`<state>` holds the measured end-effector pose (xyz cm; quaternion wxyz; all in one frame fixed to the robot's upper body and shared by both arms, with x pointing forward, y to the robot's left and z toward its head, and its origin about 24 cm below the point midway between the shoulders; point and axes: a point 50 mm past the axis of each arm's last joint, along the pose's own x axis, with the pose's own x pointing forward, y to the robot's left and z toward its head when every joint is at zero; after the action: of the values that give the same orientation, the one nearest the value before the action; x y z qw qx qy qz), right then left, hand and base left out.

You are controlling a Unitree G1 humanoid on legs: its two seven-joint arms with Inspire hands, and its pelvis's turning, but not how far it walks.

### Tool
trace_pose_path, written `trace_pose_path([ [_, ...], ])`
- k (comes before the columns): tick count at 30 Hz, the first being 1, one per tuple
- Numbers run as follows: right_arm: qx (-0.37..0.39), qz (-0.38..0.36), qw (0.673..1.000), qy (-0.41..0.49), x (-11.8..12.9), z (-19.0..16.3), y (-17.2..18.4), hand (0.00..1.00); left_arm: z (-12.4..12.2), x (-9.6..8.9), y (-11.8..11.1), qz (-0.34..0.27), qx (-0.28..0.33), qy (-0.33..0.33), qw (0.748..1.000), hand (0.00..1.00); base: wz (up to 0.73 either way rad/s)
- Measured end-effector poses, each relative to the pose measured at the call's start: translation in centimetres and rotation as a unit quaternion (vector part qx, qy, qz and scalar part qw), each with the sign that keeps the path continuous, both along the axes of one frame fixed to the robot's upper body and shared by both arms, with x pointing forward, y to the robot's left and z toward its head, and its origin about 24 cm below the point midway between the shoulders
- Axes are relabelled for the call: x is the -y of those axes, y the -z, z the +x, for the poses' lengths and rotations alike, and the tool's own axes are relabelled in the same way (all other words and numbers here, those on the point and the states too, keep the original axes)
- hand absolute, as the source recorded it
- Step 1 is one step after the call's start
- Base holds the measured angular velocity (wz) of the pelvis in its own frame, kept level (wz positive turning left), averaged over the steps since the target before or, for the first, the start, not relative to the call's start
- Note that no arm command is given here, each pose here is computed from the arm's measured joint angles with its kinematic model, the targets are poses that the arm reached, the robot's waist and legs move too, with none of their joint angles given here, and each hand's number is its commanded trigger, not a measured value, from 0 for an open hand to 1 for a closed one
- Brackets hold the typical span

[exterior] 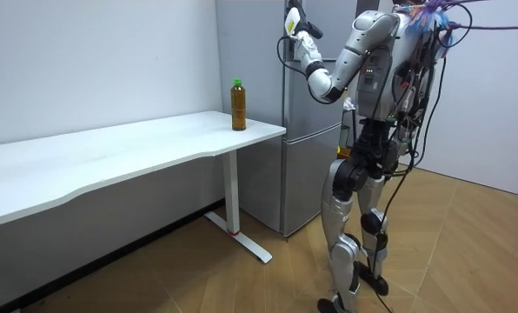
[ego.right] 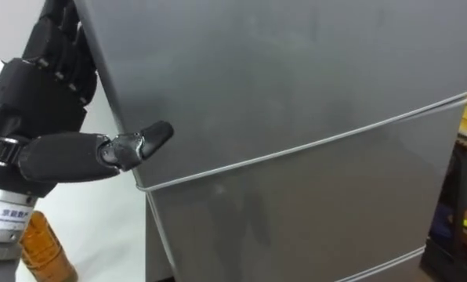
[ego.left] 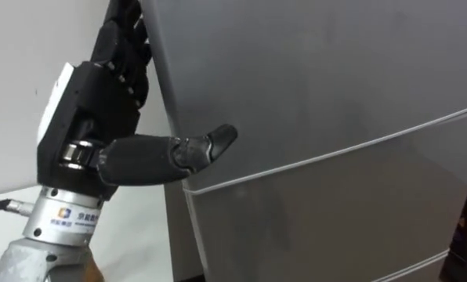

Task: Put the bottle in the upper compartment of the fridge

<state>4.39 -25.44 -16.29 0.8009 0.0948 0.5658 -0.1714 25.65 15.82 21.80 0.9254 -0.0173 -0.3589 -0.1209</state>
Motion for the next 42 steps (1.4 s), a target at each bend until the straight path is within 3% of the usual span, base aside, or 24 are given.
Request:
trace_pose_path([
  [17,-0.002,0.003,1.000,-0.025,-0.3,0.8,0.0,0.00,-0.2,1.4,-1.4,-0.019,0.015,0.072,0.997,0.00,0.00],
  [19,-0.001,0.003,1.000,-0.026,-0.2,0.9,0.0,0.00,-0.2,1.5,-1.4,-0.028,0.012,0.082,0.996,0.84,0.00],
  [20,-0.001,0.003,1.000,-0.027,-0.2,1.0,0.0,0.00,-0.2,1.5,-1.4,-0.031,0.012,0.086,0.996,1.00,0.00],
  [28,-0.004,0.000,0.999,-0.040,-0.1,1.2,-0.1,0.00,-0.3,0.6,-1.7,-0.067,0.017,0.081,0.994,1.00,0.02],
  [42,-0.008,-0.001,0.998,-0.061,-0.1,2.0,-0.2,0.00,-0.4,1.4,-1.5,-0.131,0.012,0.122,0.984,1.00,0.03],
])
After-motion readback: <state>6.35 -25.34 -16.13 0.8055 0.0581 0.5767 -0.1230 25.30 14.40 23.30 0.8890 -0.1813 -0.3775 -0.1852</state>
